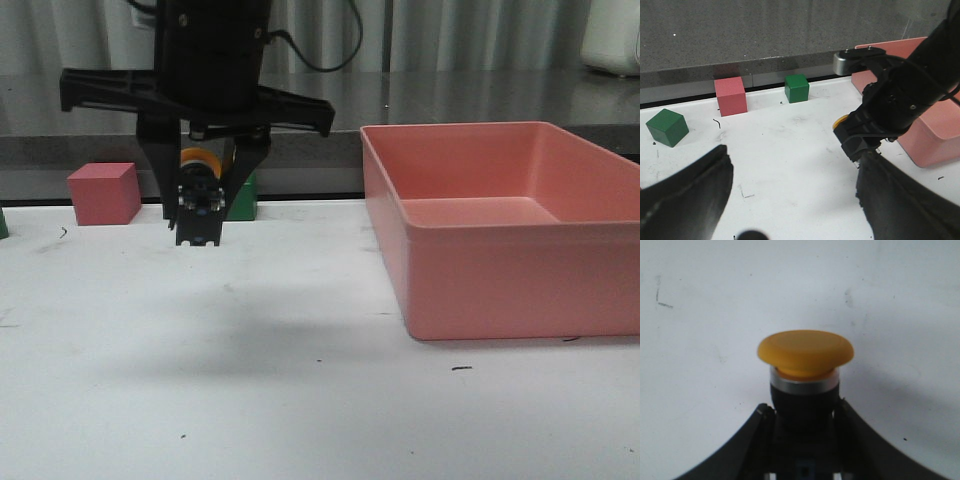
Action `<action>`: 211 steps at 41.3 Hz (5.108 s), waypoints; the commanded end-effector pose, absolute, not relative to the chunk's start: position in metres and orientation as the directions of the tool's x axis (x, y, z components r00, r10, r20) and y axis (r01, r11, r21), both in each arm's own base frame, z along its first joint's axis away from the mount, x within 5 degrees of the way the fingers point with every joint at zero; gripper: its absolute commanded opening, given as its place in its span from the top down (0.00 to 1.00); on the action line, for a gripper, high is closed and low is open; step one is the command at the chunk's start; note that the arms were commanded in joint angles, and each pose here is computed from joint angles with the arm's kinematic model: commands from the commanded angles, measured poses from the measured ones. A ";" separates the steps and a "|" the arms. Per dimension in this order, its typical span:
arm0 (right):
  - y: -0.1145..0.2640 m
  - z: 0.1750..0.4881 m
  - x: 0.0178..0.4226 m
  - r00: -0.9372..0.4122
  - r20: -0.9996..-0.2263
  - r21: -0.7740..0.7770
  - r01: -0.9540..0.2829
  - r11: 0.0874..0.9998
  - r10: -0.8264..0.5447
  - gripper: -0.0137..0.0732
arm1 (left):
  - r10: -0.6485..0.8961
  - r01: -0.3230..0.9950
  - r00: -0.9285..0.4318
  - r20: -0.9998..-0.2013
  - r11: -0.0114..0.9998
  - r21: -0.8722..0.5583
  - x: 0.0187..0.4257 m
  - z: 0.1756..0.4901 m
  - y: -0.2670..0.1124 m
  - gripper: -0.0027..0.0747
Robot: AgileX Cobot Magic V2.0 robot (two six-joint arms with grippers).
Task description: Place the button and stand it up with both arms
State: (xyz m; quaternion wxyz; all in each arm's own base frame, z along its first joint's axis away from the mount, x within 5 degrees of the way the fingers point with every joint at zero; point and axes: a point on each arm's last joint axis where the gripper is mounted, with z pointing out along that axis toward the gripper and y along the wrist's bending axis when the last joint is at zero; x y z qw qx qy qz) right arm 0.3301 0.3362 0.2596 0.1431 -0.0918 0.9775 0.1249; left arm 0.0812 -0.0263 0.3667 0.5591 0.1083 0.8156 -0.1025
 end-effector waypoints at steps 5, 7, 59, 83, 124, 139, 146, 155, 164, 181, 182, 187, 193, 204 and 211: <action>0.351 0.277 0.340 -0.937 -0.339 0.266 -0.177 0.947 -0.080 0.57 | 0.031 0.303 -0.265 -0.964 0.952 -0.053 0.083 0.383 -0.028 0.30; 0.355 0.272 0.342 -0.943 -0.326 0.273 -0.165 0.948 -0.070 0.57 | 0.031 0.303 -0.265 -0.964 0.952 -0.053 0.083 0.383 -0.028 0.30; 0.328 0.329 0.339 -0.809 -0.507 0.064 -0.378 0.924 -0.296 0.34 | 0.031 0.303 -0.265 -0.964 0.952 -0.053 0.083 0.383 -0.028 0.30; 0.219 0.427 0.282 -0.606 -0.645 -0.058 -0.569 0.820 -0.466 0.34 | 0.031 0.303 -0.265 -0.964 0.952 -0.053 0.083 0.383 -0.028 0.30; 0.077 0.377 0.110 -0.415 -0.825 -0.078 -0.588 0.805 -0.384 0.34 | 0.028 0.303 -0.256 -0.966 0.951 -0.053 0.084 0.384 -0.028 0.30; 0.066 0.372 0.095 -0.392 -0.844 -0.077 -0.586 0.806 -0.366 0.34 | 0.021 0.305 -0.240 -0.971 0.951 -0.055 0.084 0.385 -0.028 0.30; 0.065 0.372 0.094 -0.399 -0.839 -0.077 -0.586 0.806 -0.370 0.34 | 0.019 0.305 -0.235 -0.972 0.951 -0.055 0.084 0.385 -0.028 0.30; 0.065 0.372 0.094 -0.397 -0.840 -0.077 -0.586 0.806 -0.369 0.34 | -0.003 0.324 -0.348 -0.938 0.938 -0.124 0.096 0.394 -0.037 0.30; 0.065 0.372 0.094 -0.397 -0.840 -0.077 -0.586 0.806 -0.369 0.34 | 0.073 0.331 -0.530 -0.845 0.935 -0.127 0.142 0.383 -0.054 0.30; 0.065 0.372 0.094 -0.397 -0.840 -0.077 -0.586 0.806 -0.369 0.34 | 0.124 0.324 -0.761 -0.636 0.923 -0.207 0.233 0.309 -0.096 0.13; 0.065 0.372 0.094 -0.397 -0.840 -0.077 -0.586 0.806 -0.369 0.34 | 0.131 0.329 -0.764 -0.631 0.921 -0.207 0.235 0.308 -0.099 0.14; 0.065 0.372 0.094 -0.397 -0.840 -0.077 -0.586 0.806 -0.369 0.34 | 0.169 0.353 -0.793 -0.585 0.911 -0.214 0.256 0.296 -0.120 0.14; 0.065 0.372 0.094 -0.397 -0.840 -0.077 -0.586 0.806 -0.369 0.34 | 0.138 0.290 -0.865 -0.482 0.922 -0.256 0.281 0.289 -0.137 0.14; 0.065 0.372 0.094 -0.397 -0.840 -0.077 -0.586 0.806 -0.369 0.34 | 0.080 0.139 -0.956 -0.283 0.971 -0.196 0.328 0.264 -0.151 0.14; 0.065 0.372 0.094 -0.397 -0.840 -0.077 -0.586 0.806 -0.369 0.34 | 0.043 0.083 -0.976 -0.212 0.979 -0.184 0.350 0.251 -0.160 0.14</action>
